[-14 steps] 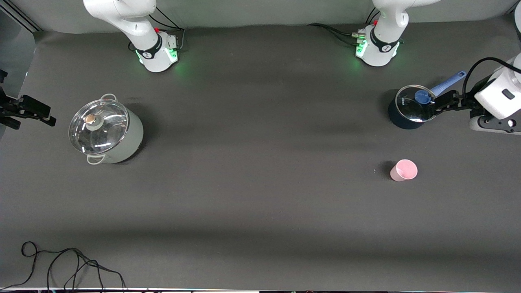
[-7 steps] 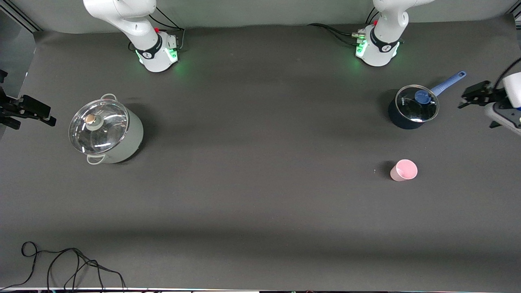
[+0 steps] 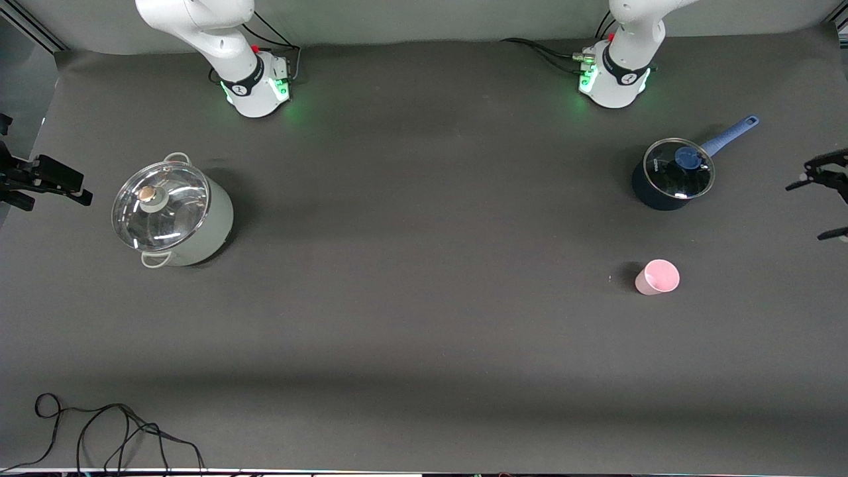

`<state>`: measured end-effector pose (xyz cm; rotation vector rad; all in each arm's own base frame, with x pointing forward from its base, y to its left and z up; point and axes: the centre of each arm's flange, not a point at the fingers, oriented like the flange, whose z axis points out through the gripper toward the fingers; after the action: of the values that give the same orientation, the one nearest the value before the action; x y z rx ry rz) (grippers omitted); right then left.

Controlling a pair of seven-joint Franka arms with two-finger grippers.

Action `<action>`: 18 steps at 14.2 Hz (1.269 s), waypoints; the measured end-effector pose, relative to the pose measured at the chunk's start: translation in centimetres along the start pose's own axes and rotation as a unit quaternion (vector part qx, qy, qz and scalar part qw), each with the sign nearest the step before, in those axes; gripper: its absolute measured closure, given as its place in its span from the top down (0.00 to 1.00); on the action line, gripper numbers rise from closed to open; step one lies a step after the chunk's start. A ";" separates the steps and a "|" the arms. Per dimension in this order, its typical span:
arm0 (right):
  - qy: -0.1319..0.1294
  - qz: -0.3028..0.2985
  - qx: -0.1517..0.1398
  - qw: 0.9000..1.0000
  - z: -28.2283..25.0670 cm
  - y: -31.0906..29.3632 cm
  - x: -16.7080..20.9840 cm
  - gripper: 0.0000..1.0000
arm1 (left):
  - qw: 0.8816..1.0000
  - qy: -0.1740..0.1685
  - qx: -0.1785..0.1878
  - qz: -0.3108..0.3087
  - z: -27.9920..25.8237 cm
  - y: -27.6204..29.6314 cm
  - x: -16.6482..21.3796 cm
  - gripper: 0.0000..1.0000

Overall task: Transfer pink cup from left to right arm
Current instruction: 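Raise the left gripper from beside the navy saucepan, then move the open left gripper down around the pink cup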

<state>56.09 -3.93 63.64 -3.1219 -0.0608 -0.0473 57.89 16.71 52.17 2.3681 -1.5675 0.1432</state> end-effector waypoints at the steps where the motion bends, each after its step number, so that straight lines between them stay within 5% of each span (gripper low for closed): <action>1: 0.001 0.000 0.000 1.000 0.1 0.0 0.1 1.00 | 0.999 0.022 -0.006 0.025 0.7 -1.2 -1.6 1.00; 8: 0.007 0.000 -0.001 1.000 0.1 0.0 0.3 1.00 | 0.972 0.193 -0.023 0.134 9.2 -7.4 -13.3 0.99; 13: 0.004 -0.019 0.000 1.000 1.1 -2.1 0.8 1.00 | 0.925 0.336 -0.037 0.176 21.6 -10.1 -17.9 0.99; 18: 0.005 -0.017 -0.001 1.000 1.3 -1.9 1.0 1.00 | 0.877 0.429 -0.057 0.209 31.0 -9.8 -20.1 1.00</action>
<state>57.06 -2.00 62.37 -3.1226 -0.1130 -0.0629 56.32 28.76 15.94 1.4627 -1.4904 1.0044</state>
